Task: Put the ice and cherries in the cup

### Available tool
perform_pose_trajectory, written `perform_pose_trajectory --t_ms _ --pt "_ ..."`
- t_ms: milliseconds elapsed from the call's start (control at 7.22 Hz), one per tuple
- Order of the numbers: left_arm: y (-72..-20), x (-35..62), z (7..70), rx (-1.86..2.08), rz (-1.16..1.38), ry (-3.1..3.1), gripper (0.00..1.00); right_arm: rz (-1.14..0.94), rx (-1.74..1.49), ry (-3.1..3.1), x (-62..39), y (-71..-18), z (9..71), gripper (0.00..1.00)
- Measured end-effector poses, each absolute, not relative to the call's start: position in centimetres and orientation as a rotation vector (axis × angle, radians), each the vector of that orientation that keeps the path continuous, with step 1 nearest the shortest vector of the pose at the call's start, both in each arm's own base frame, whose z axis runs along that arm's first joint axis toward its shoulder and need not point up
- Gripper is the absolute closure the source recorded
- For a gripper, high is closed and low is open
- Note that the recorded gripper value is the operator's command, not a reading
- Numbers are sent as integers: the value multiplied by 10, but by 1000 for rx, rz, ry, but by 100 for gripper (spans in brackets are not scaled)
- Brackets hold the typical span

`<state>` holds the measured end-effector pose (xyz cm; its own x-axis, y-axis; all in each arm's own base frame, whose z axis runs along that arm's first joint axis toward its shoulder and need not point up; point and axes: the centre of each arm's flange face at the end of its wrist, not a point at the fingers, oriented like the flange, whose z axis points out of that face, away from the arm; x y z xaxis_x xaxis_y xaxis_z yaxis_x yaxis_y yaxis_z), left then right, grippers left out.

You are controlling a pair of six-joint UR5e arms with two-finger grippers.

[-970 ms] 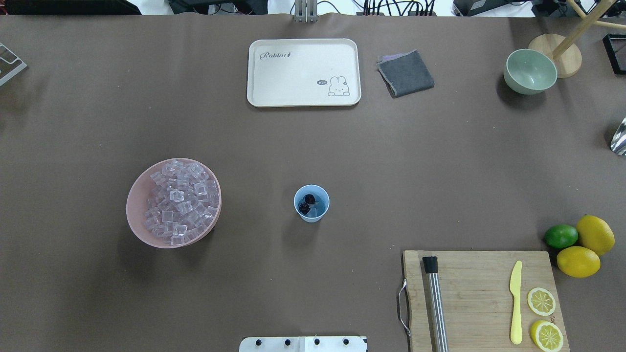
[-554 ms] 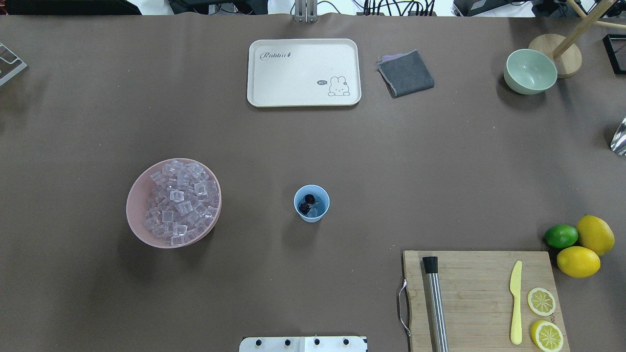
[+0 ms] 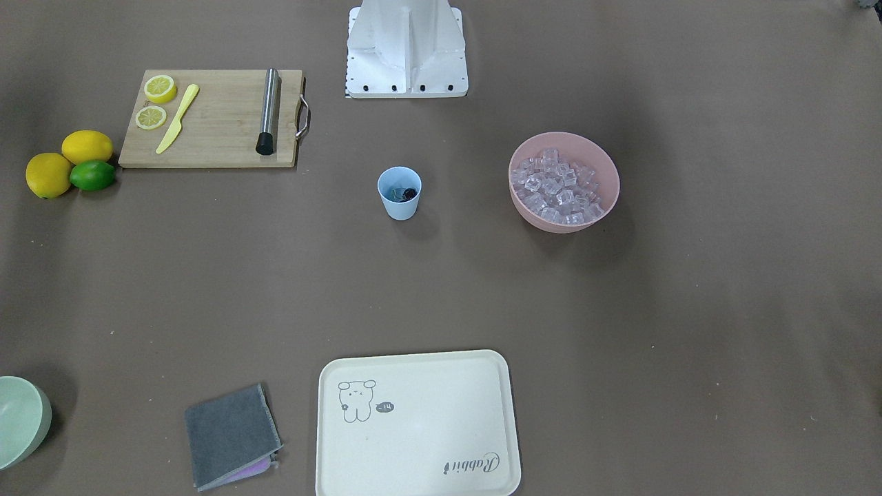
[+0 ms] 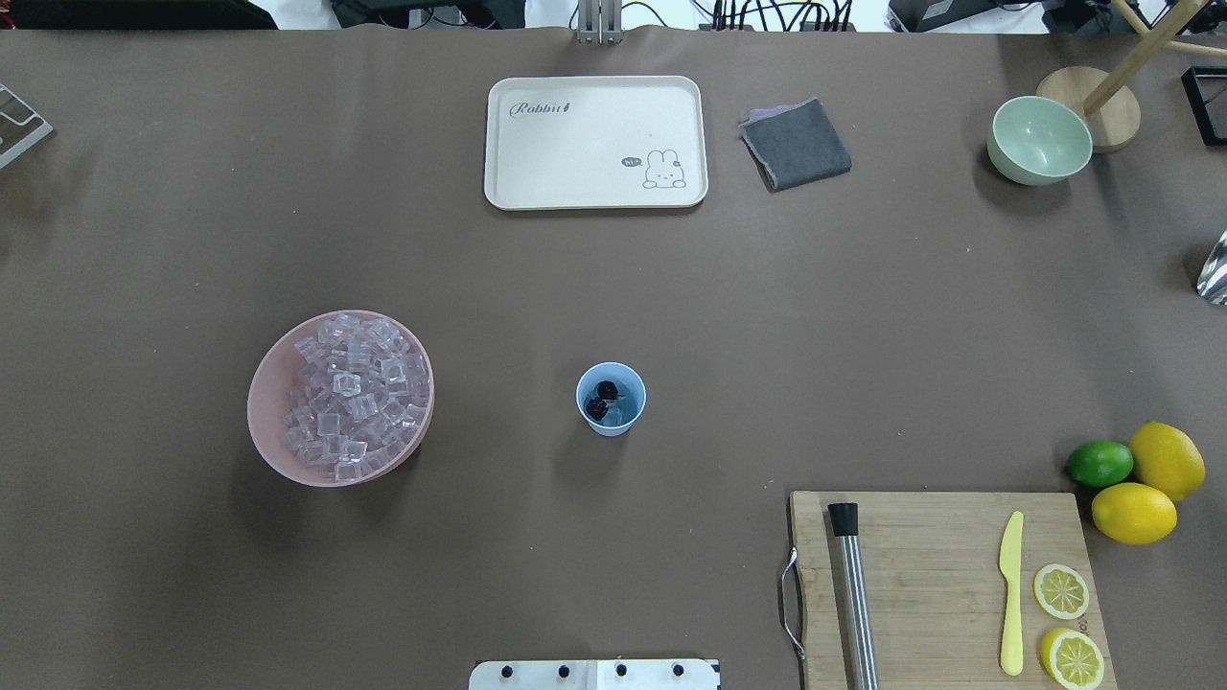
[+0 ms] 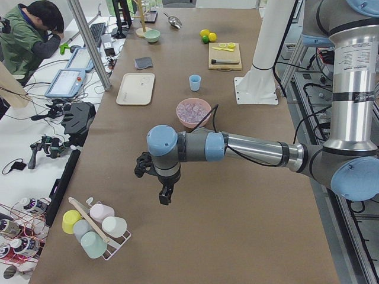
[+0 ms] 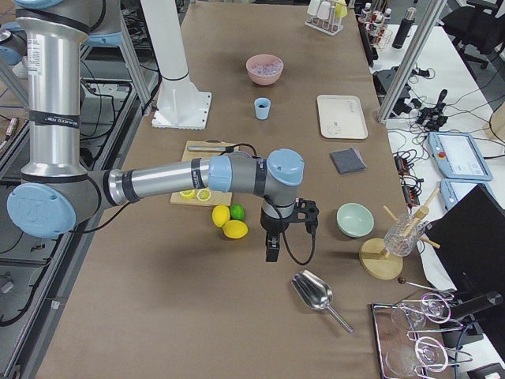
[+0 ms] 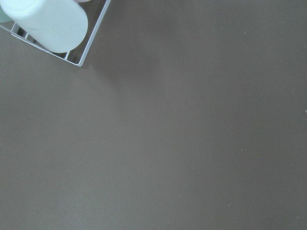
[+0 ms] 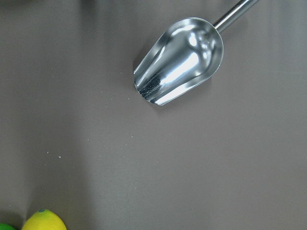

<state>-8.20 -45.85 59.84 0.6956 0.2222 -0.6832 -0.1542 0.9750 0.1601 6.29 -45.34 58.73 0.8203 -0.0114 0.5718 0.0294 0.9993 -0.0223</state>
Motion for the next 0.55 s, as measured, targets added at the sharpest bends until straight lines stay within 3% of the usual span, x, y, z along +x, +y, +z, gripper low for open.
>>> perform_pose_trajectory --t_ms 554 --pt "-458 -82 596 99 211 775 2 -23 -8 -594 68 -457 580 0"
